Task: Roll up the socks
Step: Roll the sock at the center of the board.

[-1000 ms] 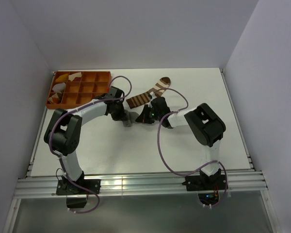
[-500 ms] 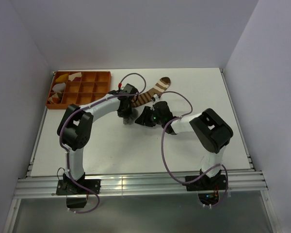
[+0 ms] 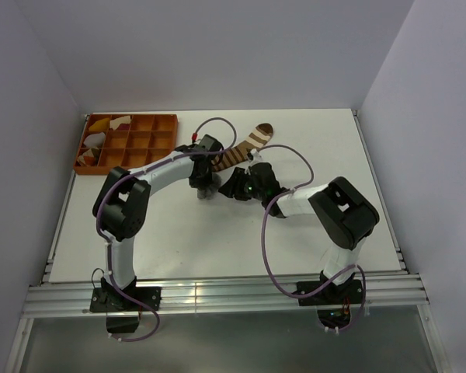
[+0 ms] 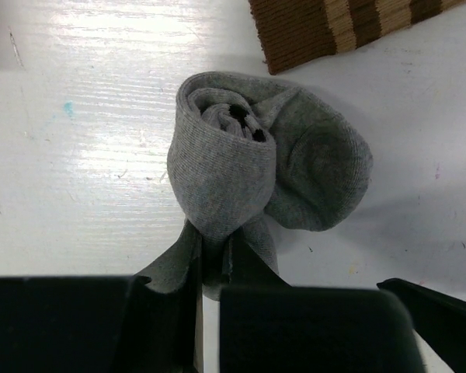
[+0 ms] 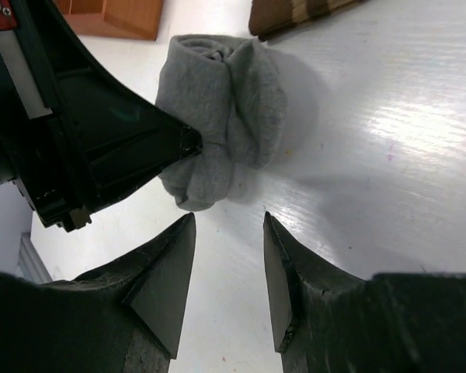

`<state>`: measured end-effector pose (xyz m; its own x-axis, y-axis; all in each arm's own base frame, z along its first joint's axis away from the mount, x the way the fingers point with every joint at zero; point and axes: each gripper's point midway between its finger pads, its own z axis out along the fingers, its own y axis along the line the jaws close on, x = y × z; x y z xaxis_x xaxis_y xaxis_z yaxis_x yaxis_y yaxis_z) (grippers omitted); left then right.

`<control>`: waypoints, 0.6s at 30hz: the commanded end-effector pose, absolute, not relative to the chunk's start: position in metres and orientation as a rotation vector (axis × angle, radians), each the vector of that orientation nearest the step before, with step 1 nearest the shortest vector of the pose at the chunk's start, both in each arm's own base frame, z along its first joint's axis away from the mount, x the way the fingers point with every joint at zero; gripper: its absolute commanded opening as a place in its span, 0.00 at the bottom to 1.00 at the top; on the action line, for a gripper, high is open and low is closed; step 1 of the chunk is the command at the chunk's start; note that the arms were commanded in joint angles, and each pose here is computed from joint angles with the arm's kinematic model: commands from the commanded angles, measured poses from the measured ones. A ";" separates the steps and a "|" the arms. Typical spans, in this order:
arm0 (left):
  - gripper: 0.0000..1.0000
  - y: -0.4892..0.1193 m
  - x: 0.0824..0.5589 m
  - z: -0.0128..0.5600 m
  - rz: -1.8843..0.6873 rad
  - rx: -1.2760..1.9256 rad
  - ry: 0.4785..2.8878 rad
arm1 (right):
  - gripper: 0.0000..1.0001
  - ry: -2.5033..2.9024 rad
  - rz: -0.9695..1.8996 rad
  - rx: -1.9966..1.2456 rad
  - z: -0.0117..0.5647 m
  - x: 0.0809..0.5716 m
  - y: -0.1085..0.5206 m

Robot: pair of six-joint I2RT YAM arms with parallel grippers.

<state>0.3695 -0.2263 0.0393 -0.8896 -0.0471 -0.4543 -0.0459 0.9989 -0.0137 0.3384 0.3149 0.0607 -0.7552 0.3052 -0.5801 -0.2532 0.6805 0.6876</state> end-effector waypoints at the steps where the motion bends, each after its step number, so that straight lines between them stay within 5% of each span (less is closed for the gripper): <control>1: 0.00 -0.230 0.349 0.008 -0.050 -0.017 2.776 | 0.47 2.097 1.000 0.061 0.093 0.356 0.310; 18: 0.00 -0.225 0.356 0.022 -0.201 -0.078 2.744 | 0.46 2.188 0.980 0.017 0.091 0.408 0.350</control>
